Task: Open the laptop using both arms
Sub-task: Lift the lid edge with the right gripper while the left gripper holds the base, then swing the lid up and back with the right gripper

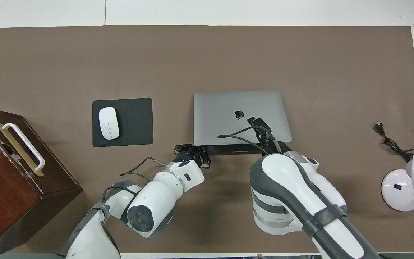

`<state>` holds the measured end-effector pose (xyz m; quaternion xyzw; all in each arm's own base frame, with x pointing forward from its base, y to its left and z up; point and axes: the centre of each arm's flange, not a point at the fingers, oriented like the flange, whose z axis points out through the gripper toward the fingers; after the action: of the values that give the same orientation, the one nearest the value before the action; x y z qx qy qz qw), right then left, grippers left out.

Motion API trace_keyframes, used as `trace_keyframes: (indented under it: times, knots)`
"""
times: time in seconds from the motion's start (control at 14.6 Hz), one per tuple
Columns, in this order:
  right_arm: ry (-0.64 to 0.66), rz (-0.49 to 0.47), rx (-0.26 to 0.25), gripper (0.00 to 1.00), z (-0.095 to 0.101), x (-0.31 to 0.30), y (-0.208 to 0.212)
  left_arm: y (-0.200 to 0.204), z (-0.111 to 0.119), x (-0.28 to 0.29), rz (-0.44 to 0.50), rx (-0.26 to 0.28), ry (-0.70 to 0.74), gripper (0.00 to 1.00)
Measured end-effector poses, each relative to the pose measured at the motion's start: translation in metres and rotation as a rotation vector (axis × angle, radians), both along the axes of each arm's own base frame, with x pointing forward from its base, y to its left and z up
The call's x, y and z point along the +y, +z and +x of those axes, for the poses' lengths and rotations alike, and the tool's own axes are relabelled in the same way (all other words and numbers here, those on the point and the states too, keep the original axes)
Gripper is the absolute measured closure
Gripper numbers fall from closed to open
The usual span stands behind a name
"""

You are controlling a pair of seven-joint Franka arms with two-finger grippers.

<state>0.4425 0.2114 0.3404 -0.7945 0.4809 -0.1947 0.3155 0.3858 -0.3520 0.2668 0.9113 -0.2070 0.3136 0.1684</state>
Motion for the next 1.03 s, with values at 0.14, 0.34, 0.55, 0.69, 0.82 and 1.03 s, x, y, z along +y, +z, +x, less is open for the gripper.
trace_keyframes:
  times: [0.14, 0.34, 0.55, 0.69, 0.82, 1.03]
  knots:
    - [0.009, 0.000, -0.011, 0.00, 0.004, 0.004, 0.003, 0.000, 0.000, 0.000, 0.000, 0.000, 0.000, 0.99]
    - [0.013, 0.018, -0.040, 0.00, 0.015, 0.013, 0.015, 0.000, 0.000, 0.000, 0.000, -0.001, 0.000, 0.99]
    - [0.010, 0.036, -0.065, 0.00, 0.026, 0.019, 0.026, 0.000, 0.000, 0.000, 0.000, -0.001, 0.000, 0.99]
    - [0.006, 0.042, -0.081, 0.00, 0.032, 0.018, 0.032, 0.000, 0.000, 0.000, 0.000, -0.001, -0.001, 0.99]
    - [0.003, 0.039, -0.100, 0.00, 0.039, 0.014, 0.038, 0.000, 0.000, 0.000, 0.000, -0.001, -0.001, 0.99]
    - [-0.011, 0.038, -0.137, 0.00, 0.055, 0.002, 0.051, 0.000, 0.000, 0.000, 0.000, -0.001, -0.001, 0.99]
